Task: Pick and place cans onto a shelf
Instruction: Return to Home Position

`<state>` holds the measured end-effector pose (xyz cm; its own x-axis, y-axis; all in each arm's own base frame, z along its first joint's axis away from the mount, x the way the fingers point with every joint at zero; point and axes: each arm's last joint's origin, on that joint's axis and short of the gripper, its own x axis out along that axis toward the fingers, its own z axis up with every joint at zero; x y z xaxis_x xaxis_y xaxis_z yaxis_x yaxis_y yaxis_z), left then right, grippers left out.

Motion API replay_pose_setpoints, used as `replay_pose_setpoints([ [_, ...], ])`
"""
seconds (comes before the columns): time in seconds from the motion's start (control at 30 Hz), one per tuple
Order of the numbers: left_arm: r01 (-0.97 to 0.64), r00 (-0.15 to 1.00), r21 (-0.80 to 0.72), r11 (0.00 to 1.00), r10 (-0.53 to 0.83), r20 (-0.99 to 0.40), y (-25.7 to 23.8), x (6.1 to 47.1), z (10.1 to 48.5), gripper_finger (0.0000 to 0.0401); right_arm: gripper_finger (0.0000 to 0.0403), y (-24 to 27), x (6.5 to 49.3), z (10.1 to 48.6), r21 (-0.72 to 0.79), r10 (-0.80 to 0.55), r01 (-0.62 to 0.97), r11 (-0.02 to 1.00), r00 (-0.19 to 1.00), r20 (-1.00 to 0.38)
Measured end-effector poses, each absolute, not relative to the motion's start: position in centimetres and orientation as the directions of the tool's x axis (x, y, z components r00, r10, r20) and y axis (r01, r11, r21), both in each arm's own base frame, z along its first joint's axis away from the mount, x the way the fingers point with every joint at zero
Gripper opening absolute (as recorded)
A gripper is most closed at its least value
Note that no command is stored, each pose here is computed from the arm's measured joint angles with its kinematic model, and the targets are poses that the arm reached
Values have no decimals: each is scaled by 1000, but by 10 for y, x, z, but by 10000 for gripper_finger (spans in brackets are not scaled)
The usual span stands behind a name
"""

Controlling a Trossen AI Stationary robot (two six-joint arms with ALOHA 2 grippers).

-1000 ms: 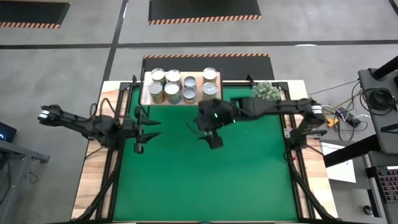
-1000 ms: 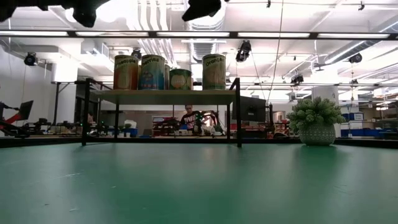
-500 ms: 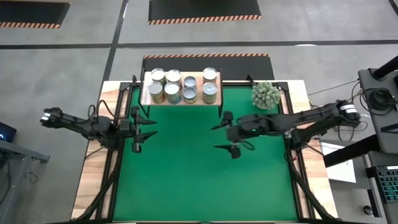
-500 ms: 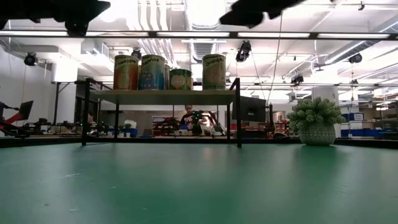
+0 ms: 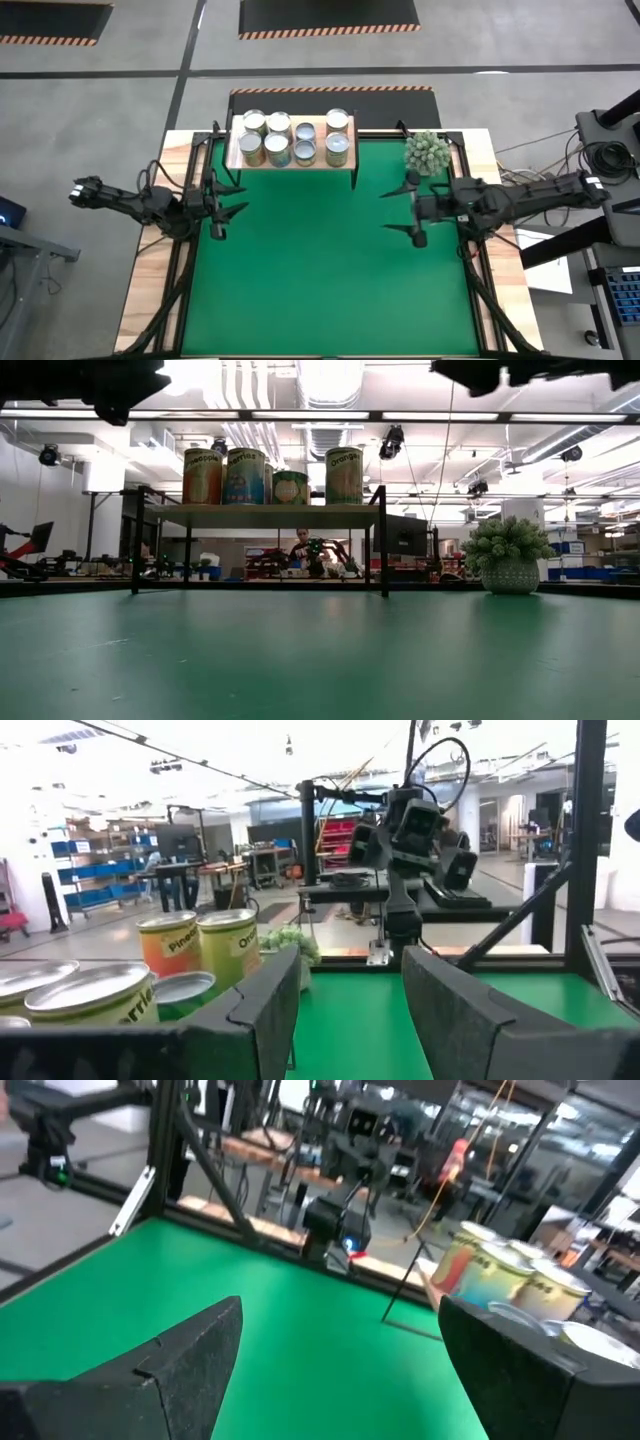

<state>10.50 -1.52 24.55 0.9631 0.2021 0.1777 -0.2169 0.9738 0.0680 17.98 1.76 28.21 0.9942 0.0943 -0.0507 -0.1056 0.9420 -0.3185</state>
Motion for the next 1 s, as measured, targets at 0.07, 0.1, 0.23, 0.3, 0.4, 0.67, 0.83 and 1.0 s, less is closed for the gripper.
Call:
replay_pose_setpoints([
  [0.07, -215, 966, 73, 974, 201, 161, -15, 105, 243, 160, 325, 16, 168, 278, -313, 95, -98, 945, 995, -25],
  [0.1, -214, 968, 77, 974, 201, 152, -15, 106, 241, 160, 325, 16, 162, 277, -308, 95, -93, 947, 995, -11],
  [0.23, -214, 970, 86, 973, 202, 134, -15, 106, 237, 160, 325, 13, 143, 269, -301, 75, -60, 952, 996, 39],
  [0.3, -213, 971, 89, 973, 201, 127, -16, 107, 234, 160, 325, 11, 132, 267, -296, 32, -6, 955, 996, 82],
  [0.4, -211, 973, 91, 973, 201, 113, -16, 108, 228, 158, 325, 7, 117, 261, -285, -51, 90, 954, 989, 140],
  [0.67, -205, 977, 85, 975, 200, 71, -16, 109, 210, 100, 325, 2, 96, 241, -279, -157, 207, 938, 969, 190],
  [0.83, -211, 973, 77, 975, 202, 110, -16, 110, 203, 45, 325, 1, 85, 236, -265, -172, 225, 938, 963, 208],
  [1.0, -259, 944, 75, 963, 235, 233, -12, 108, 199, 5, 325, 0, 78, 232, -269, -173, 223, 937, 965, 195],
])
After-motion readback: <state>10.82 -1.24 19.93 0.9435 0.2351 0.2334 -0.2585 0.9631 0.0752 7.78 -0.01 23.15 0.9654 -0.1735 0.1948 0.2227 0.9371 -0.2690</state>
